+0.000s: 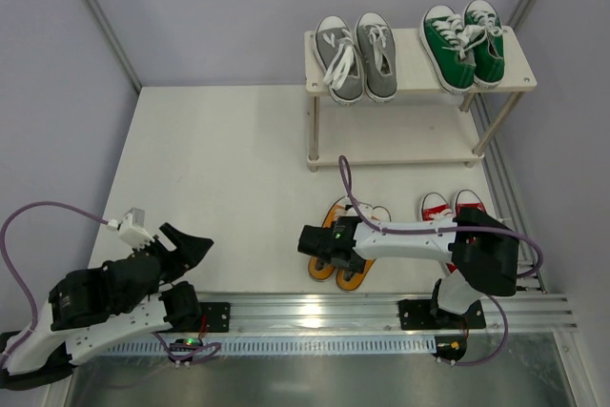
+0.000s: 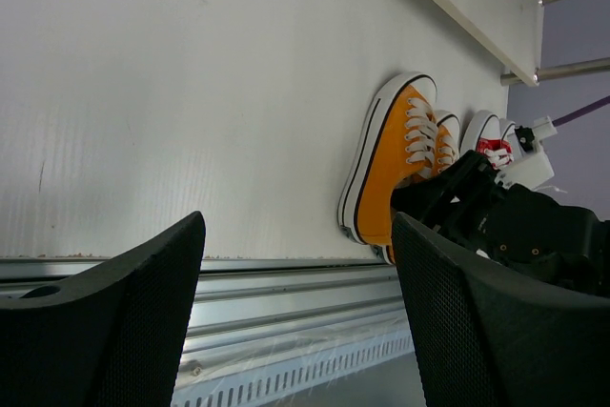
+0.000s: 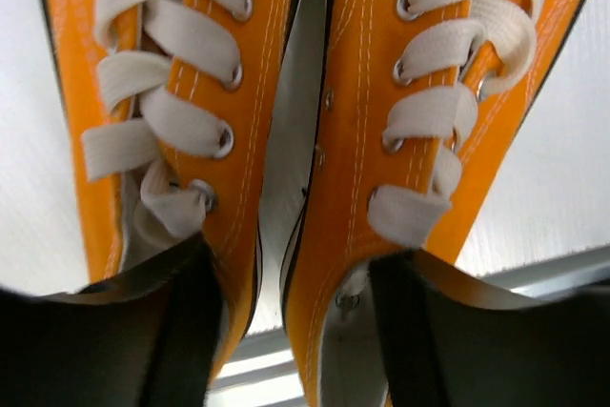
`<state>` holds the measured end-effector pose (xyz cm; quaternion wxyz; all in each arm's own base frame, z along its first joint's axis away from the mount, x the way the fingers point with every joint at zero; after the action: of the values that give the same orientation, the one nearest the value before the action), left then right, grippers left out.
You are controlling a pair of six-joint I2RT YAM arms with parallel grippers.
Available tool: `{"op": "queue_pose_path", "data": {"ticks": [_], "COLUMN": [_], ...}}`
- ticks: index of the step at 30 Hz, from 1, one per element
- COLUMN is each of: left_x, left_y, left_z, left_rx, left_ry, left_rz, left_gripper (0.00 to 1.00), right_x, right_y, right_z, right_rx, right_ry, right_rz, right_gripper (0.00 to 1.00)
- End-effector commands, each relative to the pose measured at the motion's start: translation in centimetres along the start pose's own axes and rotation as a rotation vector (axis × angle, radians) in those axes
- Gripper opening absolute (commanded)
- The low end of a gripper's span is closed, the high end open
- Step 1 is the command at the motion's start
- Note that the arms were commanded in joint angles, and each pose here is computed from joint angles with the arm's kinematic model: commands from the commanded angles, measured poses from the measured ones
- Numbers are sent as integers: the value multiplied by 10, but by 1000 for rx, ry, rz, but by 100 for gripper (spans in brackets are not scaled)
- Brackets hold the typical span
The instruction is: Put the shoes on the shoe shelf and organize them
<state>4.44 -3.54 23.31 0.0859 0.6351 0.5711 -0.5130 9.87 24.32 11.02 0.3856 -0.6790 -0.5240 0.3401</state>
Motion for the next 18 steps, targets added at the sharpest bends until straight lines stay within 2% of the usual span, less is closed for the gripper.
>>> {"op": "queue_pose_path", "data": {"ticks": [1,2,4,5,13,18], "left_x": [-1,-1,0,0,2,0], "left_y": [-3,-3,-4,-5,-8,-8], "left_z": [-6,-6,-7,-8,-11,-11], "left_rx": [-33,-33,-34,-34,-42,-42], "left_ry": [-24,-24,-28,-29,-37,-36], "left_rz": [14,14,17,19,24,25], "left_gripper": [77,77,77,77,77,77], "right_x": [1,-2,-5,-7,-21,-43], "right_y": [18,25,25,25,-9,-42], "right_z": [0,-1,-4,-7,-26,-44], "right_rx": [-25,-35,-52,-77,-151,-218], "right_ry": [20,21,-13,-32,-376,-402], "right_rz": [-18,-18,-26,-25,-191,-239], "right_gripper": [54,39,19,4,4,4]}}
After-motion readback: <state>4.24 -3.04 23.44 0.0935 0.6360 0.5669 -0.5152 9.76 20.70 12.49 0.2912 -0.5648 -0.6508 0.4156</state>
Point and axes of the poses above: each gripper's point midway between its finger pads, its own y axis out along the fingers, its own x axis along the line the jaws close on, z = x × y, the point moved 8 cm from there along -y, back along the fingers, and after that the axes turned 7 degrees about -y, right-handed, at the moved point
